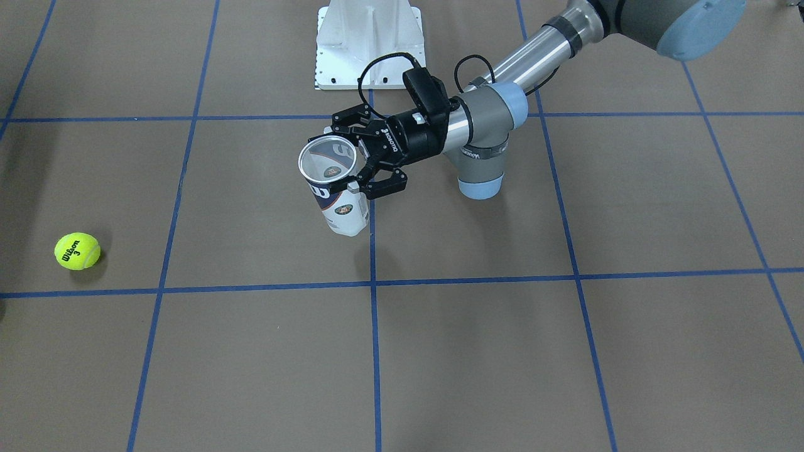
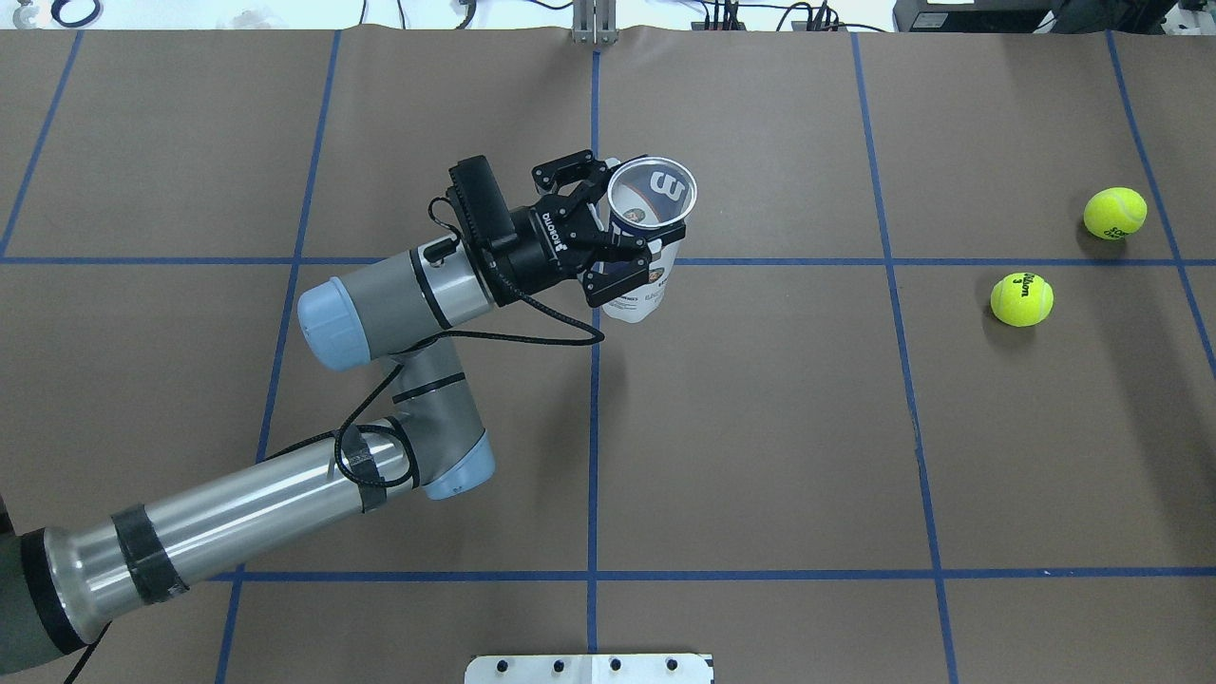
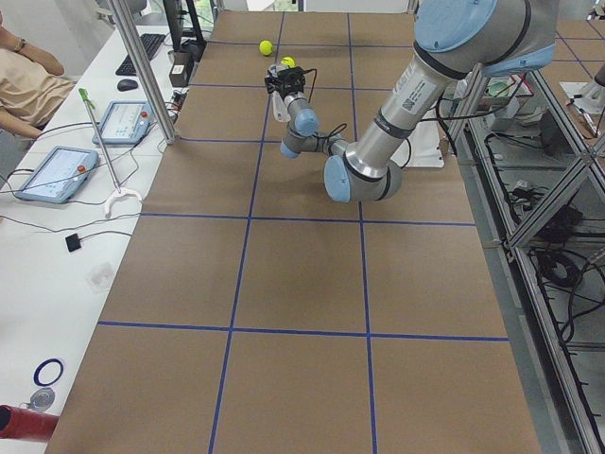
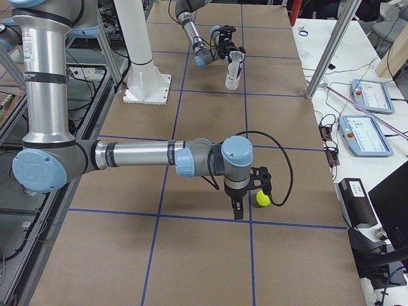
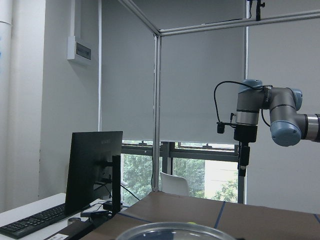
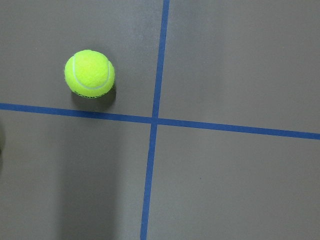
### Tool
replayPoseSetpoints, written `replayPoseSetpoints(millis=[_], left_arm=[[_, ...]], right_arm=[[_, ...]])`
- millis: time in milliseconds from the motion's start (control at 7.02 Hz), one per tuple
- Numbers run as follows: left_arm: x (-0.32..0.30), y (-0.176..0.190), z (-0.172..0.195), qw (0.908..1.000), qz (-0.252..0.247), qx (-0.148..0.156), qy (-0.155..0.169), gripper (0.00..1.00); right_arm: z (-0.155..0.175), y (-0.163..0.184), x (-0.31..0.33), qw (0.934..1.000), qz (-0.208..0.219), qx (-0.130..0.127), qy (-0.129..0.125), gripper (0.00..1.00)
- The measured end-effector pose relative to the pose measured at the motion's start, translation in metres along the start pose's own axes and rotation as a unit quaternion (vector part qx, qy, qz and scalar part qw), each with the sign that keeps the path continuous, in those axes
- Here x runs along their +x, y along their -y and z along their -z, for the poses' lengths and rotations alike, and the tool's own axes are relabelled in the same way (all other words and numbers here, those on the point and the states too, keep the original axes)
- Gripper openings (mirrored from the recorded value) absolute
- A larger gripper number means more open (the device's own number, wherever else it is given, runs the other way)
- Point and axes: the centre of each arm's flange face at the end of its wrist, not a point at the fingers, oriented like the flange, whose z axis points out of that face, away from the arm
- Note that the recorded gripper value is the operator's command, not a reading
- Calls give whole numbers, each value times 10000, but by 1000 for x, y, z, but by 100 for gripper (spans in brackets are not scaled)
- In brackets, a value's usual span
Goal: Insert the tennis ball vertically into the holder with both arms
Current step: 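Hold the upright can steady above the table with the left gripper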
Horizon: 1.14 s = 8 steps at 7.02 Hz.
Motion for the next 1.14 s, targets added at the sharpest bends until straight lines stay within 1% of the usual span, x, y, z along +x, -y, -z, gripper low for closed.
replayPoseSetpoints(millis=[142, 285, 427, 569, 712, 854, 1139], left_arm=[[-1, -14, 9, 9999, 17, 51, 101, 59], [-5, -24, 16, 9995, 12, 88, 304, 64], [-14, -30, 23, 9983, -60, 97, 574, 69], [-20, -35, 27, 9968, -230, 52, 761, 70], [-21, -38, 29, 9957, -399, -19, 841, 71], [-18, -41, 29, 9954, -454, -58, 846, 71], [-2, -51, 28, 9961, -402, -115, 779, 71]], right_arm=[[1, 1, -1, 10000, 11, 13, 13, 100], [1, 1, -1, 10000, 1, 15, 22, 100], [1, 1, -1, 10000, -8, 13, 25, 100], [1, 1, -1, 10000, -12, 12, 27, 100], [1, 1, -1, 10000, -14, 12, 27, 100], [1, 1, -1, 10000, -14, 11, 27, 100], [0, 1, -1, 10000, -18, 11, 27, 100]])
